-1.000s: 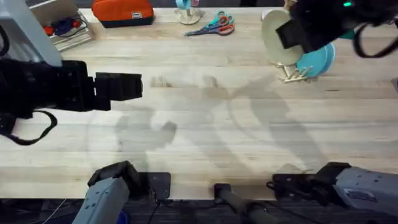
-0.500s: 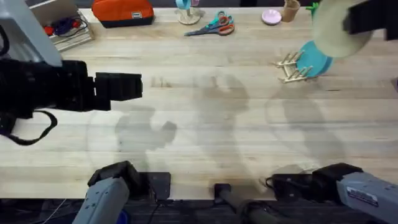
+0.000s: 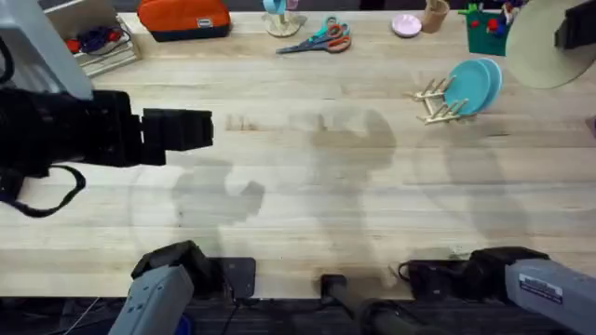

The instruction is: Pick up the plates from the table one by one and place each into a slot on the dish rack.

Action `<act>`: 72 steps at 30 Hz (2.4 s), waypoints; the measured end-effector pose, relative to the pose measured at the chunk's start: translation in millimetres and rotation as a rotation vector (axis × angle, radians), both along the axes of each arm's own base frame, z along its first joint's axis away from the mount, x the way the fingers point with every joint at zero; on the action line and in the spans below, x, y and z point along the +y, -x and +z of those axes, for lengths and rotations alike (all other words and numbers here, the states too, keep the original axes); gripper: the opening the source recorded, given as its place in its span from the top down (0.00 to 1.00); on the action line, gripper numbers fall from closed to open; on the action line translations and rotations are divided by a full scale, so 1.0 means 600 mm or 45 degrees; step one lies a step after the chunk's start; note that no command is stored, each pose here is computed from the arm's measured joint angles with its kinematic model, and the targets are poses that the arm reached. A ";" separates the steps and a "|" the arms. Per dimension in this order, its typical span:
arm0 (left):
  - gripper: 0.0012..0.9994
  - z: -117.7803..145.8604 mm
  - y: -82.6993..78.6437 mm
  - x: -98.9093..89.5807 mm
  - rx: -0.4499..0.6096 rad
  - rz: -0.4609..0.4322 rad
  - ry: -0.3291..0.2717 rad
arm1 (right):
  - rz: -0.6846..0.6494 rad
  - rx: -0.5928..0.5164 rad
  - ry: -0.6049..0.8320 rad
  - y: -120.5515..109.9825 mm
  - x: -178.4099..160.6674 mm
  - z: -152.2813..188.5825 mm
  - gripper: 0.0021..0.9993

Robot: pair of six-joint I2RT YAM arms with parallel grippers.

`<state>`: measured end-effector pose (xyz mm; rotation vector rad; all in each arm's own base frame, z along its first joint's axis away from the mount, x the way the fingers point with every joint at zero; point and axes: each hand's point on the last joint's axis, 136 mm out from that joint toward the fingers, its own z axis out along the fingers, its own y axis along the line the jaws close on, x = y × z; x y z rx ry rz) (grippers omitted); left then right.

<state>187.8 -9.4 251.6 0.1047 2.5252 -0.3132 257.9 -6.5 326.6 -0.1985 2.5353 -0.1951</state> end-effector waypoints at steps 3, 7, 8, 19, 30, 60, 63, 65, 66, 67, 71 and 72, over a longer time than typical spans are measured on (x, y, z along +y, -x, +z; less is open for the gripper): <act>0.01 0.000 0.000 0.000 0.000 0.000 0.000 | 0.001 0.038 0.003 -0.010 0.000 -0.012 0.97; 0.01 0.000 0.000 0.000 0.000 0.000 0.000 | 0.001 0.106 0.007 -0.028 0.002 -0.034 0.97; 0.01 0.000 0.000 0.000 0.000 0.000 0.000 | 0.001 0.123 0.008 -0.032 0.002 -0.040 0.97; 0.01 0.000 0.000 0.000 0.000 0.000 0.000 | 0.003 0.273 0.018 -0.074 0.004 -0.096 0.97; 0.00 0.000 0.000 0.000 0.000 0.000 0.000 | -0.065 0.323 0.022 -0.110 -0.036 -0.130 0.97; 0.01 0.000 0.000 0.000 0.000 0.000 0.000 | -0.031 0.453 0.047 -0.181 -0.054 -0.222 0.97; 0.01 0.000 0.000 0.000 0.000 0.000 0.000 | -0.031 0.456 0.046 -0.182 -0.054 -0.224 0.97; 0.01 0.000 0.000 0.000 0.000 0.000 0.000 | -0.031 0.455 0.046 -0.182 -0.054 -0.224 0.97; 0.01 0.000 0.000 0.000 0.000 0.000 0.000 | -0.031 0.455 0.046 -0.182 -0.054 -0.224 0.97; 0.01 0.000 0.000 0.000 0.000 0.000 0.000 | -0.031 0.453 0.046 -0.182 -0.054 -0.224 0.97; 0.01 0.000 0.000 0.000 0.000 0.000 0.000 | -0.031 0.451 0.046 -0.183 -0.054 -0.224 0.97; 0.01 0.000 0.000 0.000 0.000 0.000 0.000 | -0.031 0.451 0.046 -0.183 -0.054 -0.224 0.97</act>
